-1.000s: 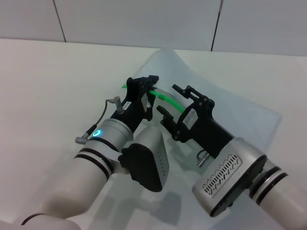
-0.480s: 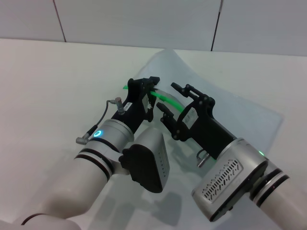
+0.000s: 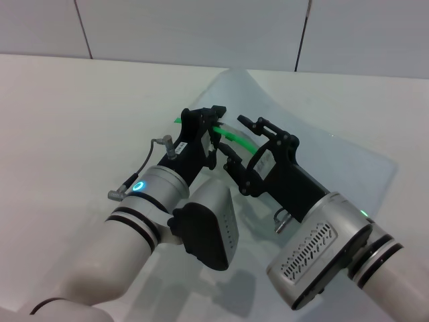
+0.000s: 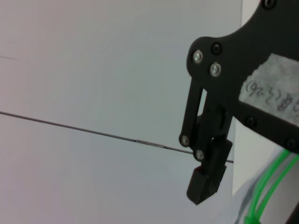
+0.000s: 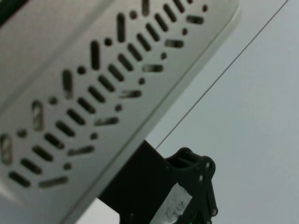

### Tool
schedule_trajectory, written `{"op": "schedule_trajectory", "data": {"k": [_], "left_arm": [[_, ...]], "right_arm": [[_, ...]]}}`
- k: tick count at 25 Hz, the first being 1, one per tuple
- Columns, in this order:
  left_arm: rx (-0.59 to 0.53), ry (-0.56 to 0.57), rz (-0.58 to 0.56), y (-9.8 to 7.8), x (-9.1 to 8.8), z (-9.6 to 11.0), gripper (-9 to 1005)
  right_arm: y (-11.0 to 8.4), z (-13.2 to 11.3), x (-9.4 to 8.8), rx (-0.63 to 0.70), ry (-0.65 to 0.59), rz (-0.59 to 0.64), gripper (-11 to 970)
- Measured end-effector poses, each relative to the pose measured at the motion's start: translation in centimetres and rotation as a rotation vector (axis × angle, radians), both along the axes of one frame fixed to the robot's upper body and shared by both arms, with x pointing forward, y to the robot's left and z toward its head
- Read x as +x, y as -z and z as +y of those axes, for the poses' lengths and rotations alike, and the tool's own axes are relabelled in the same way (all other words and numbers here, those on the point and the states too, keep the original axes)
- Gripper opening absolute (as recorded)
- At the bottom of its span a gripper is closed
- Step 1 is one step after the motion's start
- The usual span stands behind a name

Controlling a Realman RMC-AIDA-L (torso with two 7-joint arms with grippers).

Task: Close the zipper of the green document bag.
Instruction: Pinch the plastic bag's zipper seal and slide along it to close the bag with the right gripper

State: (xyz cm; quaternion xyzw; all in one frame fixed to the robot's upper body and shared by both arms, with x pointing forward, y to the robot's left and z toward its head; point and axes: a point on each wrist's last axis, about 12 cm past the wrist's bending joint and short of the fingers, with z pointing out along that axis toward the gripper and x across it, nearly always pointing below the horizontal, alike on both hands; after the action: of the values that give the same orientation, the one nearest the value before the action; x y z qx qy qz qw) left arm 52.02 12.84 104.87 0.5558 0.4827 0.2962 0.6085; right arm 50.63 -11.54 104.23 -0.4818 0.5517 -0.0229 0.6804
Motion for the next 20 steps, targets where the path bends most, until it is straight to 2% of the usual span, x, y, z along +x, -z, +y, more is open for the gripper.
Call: {"op": "schedule_trajectory", "data": {"k": [5, 16, 20], "left_arm": [[0.0, 0.001, 0.0, 0.0, -0.01, -0.04, 108], [0.003, 0.005, -0.003, -0.03, -0.01, -0.14, 111], [0.005, 0.01, -0.006, -0.06, -0.03, -0.18, 113]], "right_arm": [[0.0, 0.0, -0.01, -0.002, -0.002, -0.003, 513], [0.09, -0.14, 0.03, -0.006, 0.001, -0.003, 324], [0.1, -0.14, 0.05, -0.008, 0.0, -0.004, 318]]}}
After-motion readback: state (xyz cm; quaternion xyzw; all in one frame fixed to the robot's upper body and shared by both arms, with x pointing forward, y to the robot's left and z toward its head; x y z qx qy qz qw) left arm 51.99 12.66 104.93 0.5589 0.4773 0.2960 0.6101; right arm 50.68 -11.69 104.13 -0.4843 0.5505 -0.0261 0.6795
